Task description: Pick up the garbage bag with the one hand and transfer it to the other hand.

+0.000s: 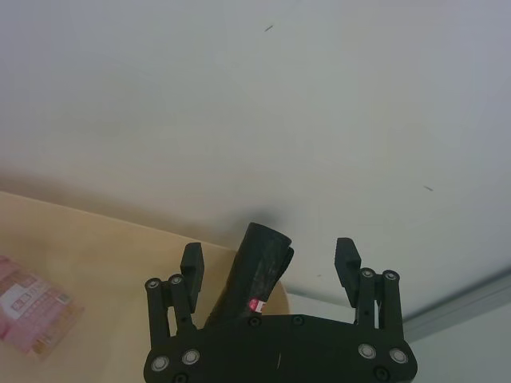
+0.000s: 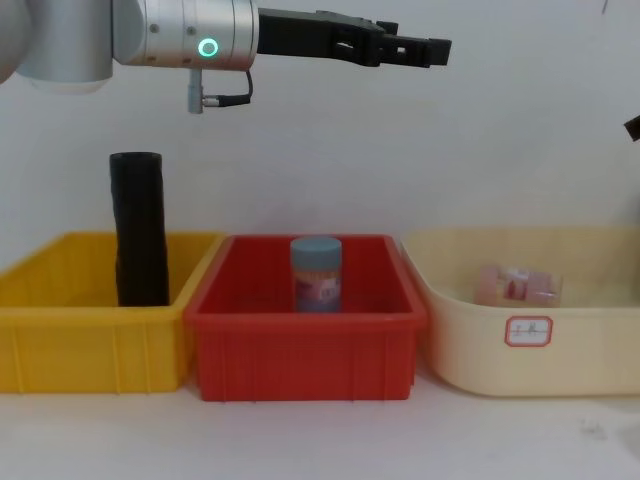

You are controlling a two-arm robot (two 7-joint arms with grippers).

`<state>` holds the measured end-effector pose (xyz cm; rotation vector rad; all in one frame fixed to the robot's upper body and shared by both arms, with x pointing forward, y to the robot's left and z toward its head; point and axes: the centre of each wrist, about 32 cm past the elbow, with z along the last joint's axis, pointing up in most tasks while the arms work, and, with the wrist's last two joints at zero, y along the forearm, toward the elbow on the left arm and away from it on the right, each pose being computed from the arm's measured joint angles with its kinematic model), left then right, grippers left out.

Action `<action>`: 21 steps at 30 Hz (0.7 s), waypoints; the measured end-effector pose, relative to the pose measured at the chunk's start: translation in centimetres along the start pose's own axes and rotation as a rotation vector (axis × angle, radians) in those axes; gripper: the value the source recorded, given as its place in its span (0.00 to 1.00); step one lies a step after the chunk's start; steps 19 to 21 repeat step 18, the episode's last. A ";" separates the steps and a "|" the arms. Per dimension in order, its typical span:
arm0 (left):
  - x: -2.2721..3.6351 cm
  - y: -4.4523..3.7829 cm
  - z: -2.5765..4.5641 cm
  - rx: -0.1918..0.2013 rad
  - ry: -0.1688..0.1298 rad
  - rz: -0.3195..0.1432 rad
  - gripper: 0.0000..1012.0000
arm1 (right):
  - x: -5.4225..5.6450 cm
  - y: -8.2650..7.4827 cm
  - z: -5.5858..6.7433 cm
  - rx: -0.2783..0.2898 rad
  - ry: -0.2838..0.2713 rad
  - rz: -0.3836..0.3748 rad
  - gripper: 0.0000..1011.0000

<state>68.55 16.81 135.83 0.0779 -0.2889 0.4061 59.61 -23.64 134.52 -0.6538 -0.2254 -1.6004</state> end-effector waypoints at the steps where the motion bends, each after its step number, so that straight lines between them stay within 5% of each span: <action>1: 0.00 0.00 0.00 0.000 0.000 0.000 0.99 | 0.0 0.0 0.0 0.000 -0.001 -0.001 0.99; 21: 0.00 0.00 0.00 0.000 0.000 0.000 0.99 | 0.1 0.0 0.0 -0.007 -0.009 -0.007 0.99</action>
